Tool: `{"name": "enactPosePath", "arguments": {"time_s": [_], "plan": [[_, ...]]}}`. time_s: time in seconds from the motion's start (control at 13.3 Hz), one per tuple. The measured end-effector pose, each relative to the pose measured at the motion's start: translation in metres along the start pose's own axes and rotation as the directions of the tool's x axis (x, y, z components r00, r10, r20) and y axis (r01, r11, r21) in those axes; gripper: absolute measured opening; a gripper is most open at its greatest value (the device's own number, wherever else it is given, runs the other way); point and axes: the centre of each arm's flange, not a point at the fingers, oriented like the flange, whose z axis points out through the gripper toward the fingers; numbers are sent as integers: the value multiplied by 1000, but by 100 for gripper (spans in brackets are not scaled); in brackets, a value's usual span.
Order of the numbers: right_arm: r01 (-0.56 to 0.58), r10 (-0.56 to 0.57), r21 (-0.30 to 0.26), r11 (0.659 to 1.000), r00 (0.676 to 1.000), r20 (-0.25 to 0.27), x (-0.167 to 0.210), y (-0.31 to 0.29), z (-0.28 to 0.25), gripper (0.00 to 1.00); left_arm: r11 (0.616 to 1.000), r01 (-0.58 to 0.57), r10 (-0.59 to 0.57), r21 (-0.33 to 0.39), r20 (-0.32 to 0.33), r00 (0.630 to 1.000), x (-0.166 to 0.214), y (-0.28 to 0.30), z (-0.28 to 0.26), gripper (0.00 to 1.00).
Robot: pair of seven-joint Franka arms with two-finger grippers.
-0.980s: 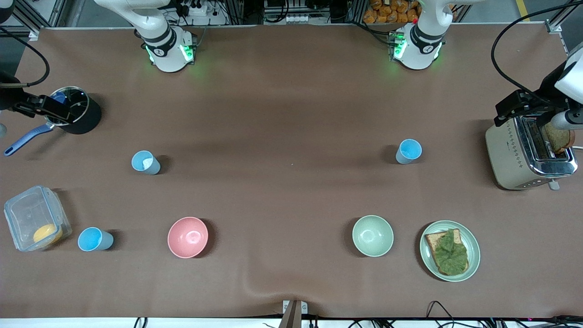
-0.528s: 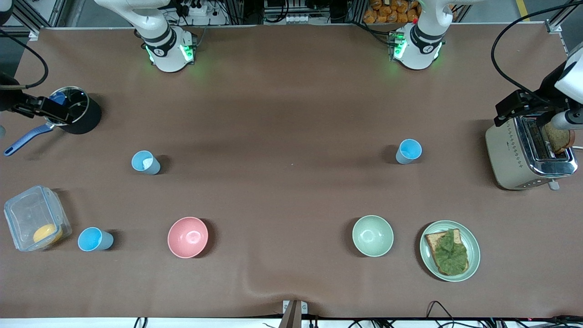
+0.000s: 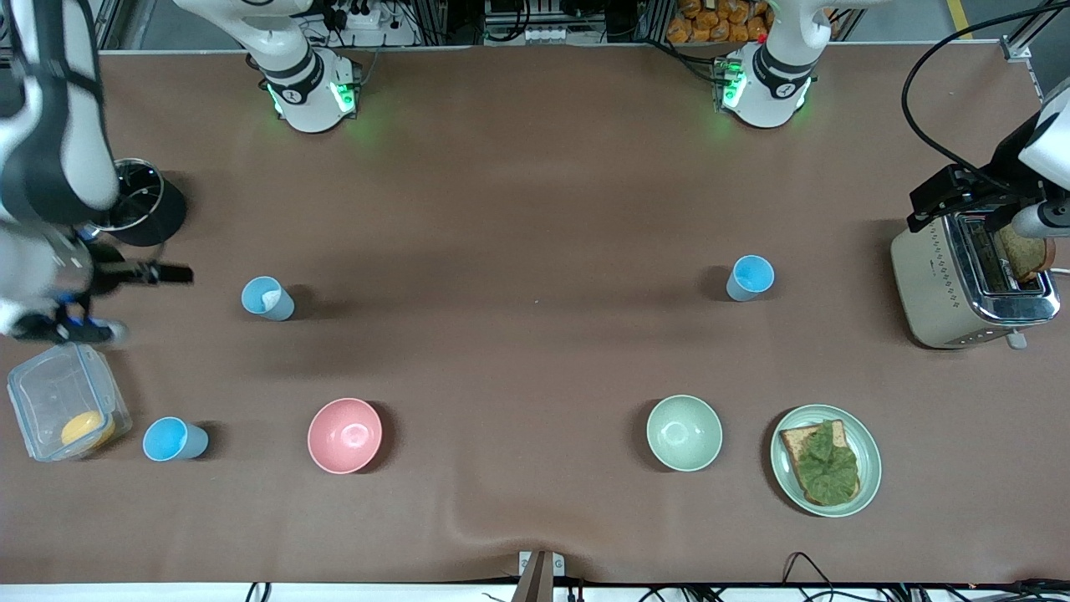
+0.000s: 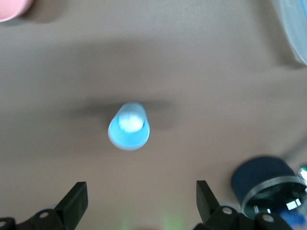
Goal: Stack blue cups with both arms
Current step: 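Reach the right gripper down to the blue cup beside the saucepan, then close the right gripper around the blue cup and lift it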
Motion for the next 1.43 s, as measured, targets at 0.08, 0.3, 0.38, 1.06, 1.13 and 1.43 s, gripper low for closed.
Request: {"name": "enactPosePath", "arguments": {"time_s": [0.08,0.3,0.38,1.06,1.13,1.43], "plan": [[11,-11,1,1000,1000,-5,11,4,25,100,1000,0,0,0,0,1000,0,0,0,100],[73,-73,0,997,996,-54,20,15,82,100,1000,0,0,0,0,1000,0,0,0,100],[92,-92,-1,996,994,-64,19,19,101,100,1000,0,0,0,0,1000,0,0,0,100],[150,-150,7,989,988,-35,6,18,171,100,1000,0,0,0,0,1000,0,0,0,100],[156,-156,10,988,987,-26,5,16,175,100,1000,0,0,0,0,1000,0,0,0,100],[183,-183,14,983,983,-6,2,9,185,100,1000,0,0,0,0,1000,0,0,0,100]]}}
